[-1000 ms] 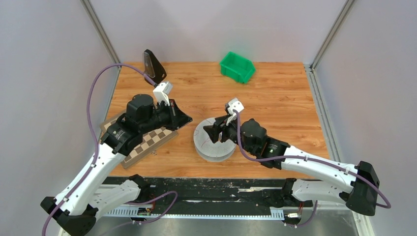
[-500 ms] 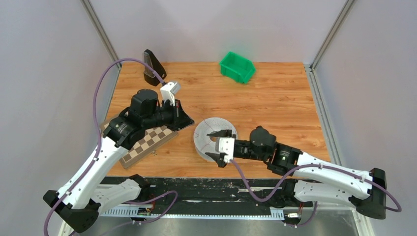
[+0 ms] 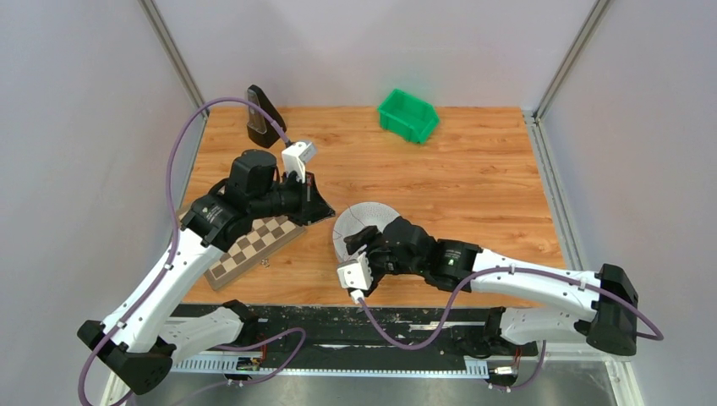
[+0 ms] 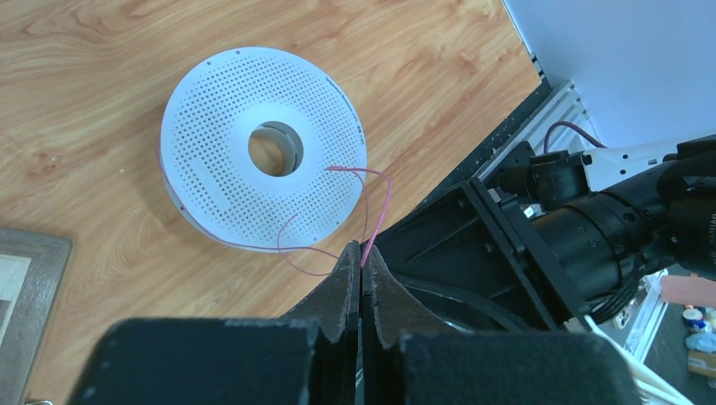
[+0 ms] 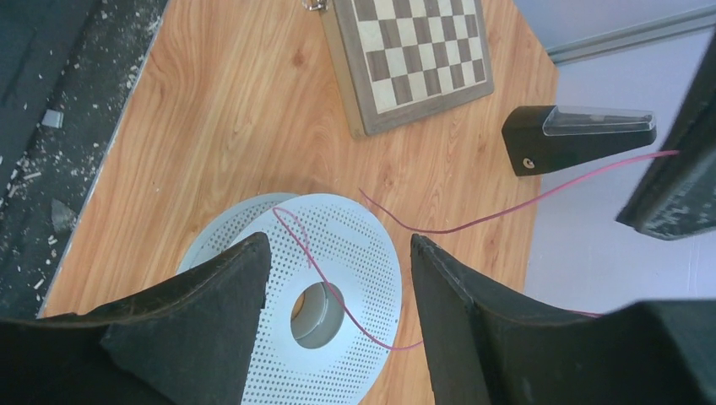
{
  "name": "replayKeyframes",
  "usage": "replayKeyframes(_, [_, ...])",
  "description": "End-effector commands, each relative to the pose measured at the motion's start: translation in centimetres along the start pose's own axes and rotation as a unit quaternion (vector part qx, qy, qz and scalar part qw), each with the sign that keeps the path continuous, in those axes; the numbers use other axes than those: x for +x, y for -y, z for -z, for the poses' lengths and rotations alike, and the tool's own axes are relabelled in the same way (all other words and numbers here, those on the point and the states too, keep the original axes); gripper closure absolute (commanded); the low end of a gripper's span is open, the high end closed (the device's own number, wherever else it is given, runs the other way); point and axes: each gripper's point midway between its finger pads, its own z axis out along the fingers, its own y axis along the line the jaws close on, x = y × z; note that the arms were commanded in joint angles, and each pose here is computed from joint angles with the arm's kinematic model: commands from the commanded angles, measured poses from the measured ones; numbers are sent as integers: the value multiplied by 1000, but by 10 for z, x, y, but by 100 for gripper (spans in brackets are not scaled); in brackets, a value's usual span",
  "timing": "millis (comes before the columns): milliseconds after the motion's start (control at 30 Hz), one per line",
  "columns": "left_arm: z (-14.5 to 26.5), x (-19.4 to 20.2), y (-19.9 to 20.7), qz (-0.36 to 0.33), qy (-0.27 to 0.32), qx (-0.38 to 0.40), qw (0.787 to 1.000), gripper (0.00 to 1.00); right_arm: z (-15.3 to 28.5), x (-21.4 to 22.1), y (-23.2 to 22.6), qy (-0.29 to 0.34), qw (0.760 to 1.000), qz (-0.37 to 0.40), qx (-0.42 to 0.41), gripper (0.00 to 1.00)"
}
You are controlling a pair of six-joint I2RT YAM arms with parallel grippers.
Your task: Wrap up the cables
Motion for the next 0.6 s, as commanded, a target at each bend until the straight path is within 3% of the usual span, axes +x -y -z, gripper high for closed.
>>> replayKeyframes(0, [8,-12,10,-25,12,14,1000,100,-1,-1,5,-23,999,41,-15,37])
replayKeyframes(167, [8,-12,10,-25,11,15,1000,100,-8,5,-9,-50,996,55,-41,39])
replayKeyframes(333, [9,-12,11,-24,11,18,1000,100,-20,28,-15,-97,991,76,-51,47])
replayKeyframes(433, [10,-12,10,-25,8,14,1000,100,-21,43,-7,-140,986,88,-33,54])
replayKeyframes(567, [10,-14,7,-33,4,3,999,100,-20,48,-5,-152,983,97,-30,71])
